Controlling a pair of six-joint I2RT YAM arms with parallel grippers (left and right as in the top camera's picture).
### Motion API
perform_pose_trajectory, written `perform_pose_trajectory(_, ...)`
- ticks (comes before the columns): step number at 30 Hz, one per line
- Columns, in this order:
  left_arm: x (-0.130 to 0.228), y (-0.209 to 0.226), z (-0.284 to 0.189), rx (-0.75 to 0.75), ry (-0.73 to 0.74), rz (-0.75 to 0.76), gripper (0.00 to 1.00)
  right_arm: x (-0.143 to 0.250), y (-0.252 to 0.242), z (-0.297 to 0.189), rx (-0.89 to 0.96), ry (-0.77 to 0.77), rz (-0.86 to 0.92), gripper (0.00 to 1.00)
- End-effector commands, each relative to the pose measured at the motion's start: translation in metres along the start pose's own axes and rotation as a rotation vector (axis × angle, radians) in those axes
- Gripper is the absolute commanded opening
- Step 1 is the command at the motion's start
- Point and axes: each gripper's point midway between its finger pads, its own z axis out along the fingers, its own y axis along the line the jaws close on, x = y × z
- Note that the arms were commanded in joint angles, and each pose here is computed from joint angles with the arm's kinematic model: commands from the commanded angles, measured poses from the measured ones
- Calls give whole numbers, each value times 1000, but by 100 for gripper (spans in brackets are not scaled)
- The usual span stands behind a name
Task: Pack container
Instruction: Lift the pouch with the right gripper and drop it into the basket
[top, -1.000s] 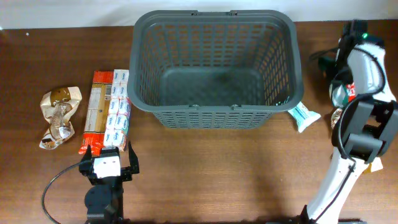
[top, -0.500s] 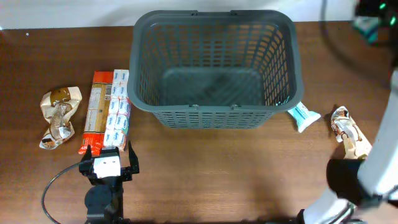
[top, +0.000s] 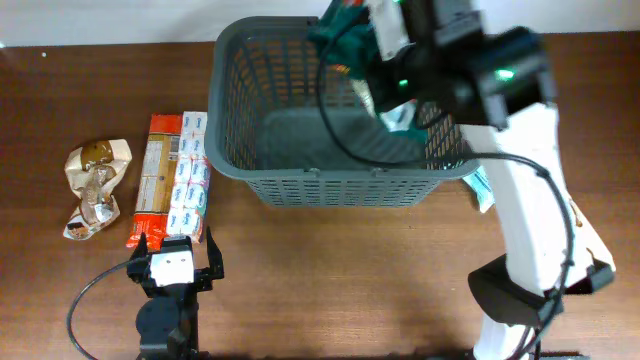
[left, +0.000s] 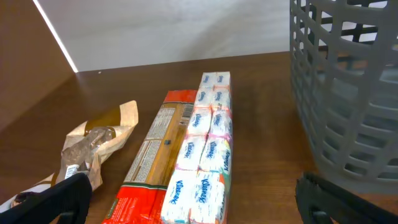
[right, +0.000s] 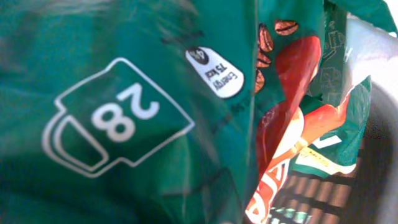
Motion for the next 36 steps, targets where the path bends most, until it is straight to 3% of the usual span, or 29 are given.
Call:
perform_pose_trajectory(1, 0, 1, 0, -8, -3, 16, 99, 3, 4, 19, 18, 17, 11, 3)
perform_pose_trajectory(14, 1, 1, 0, -8, -2, 16, 99, 87, 20, 130, -16, 296, 63, 4)
perform_pose_trajectory(24, 1, 1, 0, -8, -2, 16, 99, 105, 31, 137, -78, 351, 70, 4)
perform_pose_trajectory(25, 1, 1, 0, -8, -2, 16, 99, 105, 31, 136, -78, 351, 70, 24)
perform_pose_trajectory(26, 1, 1, 0, -8, -2, 16, 99, 104, 31, 135, -78, 346, 70, 62)
perform_pose_trajectory(27, 1, 1, 0, -8, -2, 16, 99, 96, 30, 128, -75, 318, 65, 84)
perform_pose_trajectory(30, 1, 1, 0, -8, -2, 16, 99, 70, 22, 105, -45, 225, 50, 83)
perform_pose_trajectory(36, 0, 1, 0, -8, -3, 16, 99, -1, -35, 5, 208, -56, 80, 81)
